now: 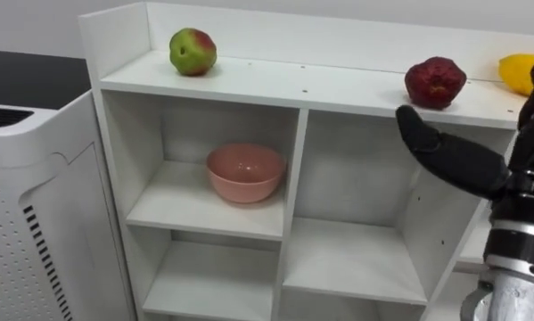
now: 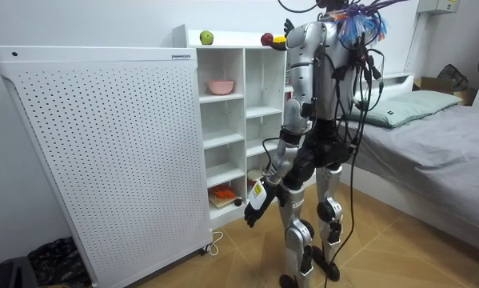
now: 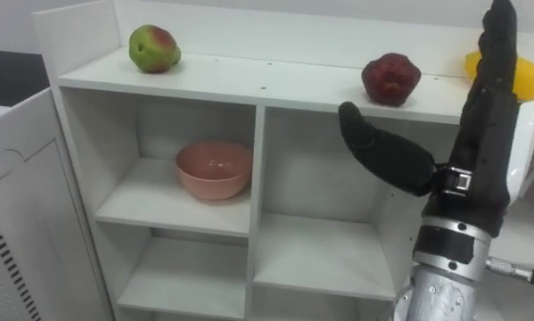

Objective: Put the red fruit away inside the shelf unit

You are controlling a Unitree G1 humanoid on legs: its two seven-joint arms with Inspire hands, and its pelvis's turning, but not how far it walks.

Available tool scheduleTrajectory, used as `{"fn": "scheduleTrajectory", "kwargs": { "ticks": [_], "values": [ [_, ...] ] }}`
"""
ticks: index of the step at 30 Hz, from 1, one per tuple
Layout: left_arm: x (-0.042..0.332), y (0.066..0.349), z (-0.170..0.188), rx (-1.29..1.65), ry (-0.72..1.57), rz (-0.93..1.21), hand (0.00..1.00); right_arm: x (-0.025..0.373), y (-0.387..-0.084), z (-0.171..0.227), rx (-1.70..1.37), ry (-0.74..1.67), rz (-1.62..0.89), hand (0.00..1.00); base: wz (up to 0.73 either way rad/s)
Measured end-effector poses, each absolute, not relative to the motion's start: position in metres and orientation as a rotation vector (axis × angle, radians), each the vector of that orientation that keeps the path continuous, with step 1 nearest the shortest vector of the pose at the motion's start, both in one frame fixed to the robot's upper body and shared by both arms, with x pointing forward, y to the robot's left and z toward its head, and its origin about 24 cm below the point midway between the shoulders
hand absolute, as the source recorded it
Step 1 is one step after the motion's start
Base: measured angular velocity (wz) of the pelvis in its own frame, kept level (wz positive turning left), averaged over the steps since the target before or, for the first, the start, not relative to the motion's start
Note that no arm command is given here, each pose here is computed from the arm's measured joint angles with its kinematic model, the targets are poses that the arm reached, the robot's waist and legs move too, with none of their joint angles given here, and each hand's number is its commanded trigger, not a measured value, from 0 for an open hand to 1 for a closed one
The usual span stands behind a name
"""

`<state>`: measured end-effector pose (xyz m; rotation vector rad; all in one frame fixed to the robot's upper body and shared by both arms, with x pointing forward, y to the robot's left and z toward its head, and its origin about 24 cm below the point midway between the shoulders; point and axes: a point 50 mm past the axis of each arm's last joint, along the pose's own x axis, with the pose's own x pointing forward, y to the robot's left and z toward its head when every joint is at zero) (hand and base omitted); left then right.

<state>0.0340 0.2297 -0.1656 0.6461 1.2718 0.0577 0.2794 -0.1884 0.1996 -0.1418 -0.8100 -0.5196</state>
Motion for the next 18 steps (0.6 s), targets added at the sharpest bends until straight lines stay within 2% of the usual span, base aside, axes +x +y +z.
{"fn": "scheduleTrajectory", "kwargs": {
  "ticks": [6,18],
  "values": [
    [0.036,0.232,-0.165,0.643,1.269,0.048,0.0,0.282,-0.193,0.201,-0.133,-0.801,-0.539,0.0,0.0],
    [0.041,0.234,-0.164,0.694,1.282,-0.036,0.0,0.313,-0.213,0.2,-0.12,-0.652,-0.56,0.0,0.02]
  ]
}}
